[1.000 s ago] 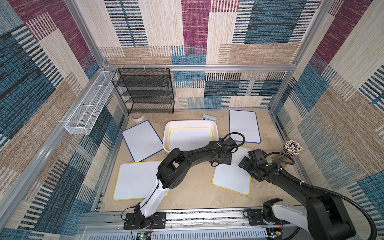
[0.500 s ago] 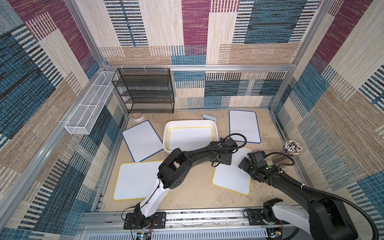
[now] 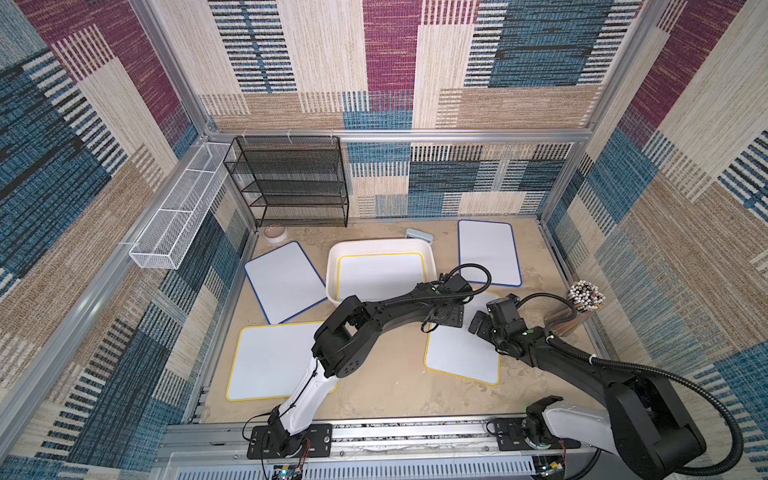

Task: Put the whiteboard into the storage box
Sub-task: Pick up the whiteboard at the center of the board.

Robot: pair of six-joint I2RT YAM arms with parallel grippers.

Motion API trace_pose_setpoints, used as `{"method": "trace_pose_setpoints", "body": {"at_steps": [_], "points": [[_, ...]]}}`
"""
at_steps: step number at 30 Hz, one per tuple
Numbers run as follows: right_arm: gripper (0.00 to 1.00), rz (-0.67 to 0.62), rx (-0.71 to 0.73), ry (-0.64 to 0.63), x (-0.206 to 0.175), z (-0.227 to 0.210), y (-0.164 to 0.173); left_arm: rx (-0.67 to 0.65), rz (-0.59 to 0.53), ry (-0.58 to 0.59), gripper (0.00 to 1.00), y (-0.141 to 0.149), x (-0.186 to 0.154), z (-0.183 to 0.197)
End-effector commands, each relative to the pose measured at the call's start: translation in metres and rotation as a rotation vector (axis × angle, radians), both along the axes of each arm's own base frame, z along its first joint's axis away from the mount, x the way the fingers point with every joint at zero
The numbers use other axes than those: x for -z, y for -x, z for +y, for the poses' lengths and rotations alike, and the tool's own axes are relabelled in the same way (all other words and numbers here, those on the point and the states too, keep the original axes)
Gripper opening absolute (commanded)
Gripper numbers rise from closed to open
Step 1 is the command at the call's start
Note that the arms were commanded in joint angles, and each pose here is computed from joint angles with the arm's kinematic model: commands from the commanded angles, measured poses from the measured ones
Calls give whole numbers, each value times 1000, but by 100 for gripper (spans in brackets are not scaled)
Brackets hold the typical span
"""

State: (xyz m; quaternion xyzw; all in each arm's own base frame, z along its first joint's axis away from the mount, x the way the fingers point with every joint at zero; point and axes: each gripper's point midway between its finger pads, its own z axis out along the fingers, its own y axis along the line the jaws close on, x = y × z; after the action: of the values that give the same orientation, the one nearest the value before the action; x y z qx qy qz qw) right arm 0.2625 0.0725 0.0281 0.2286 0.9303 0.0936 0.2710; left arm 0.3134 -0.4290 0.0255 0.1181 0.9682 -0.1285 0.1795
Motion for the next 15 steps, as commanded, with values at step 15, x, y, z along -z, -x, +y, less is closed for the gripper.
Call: {"method": "trace_pose_setpoints", "body": {"at_steps": [15], "points": [[100, 102, -106, -706, -45, 67, 37, 74, 268, 195, 83, 57, 18, -24]]}}
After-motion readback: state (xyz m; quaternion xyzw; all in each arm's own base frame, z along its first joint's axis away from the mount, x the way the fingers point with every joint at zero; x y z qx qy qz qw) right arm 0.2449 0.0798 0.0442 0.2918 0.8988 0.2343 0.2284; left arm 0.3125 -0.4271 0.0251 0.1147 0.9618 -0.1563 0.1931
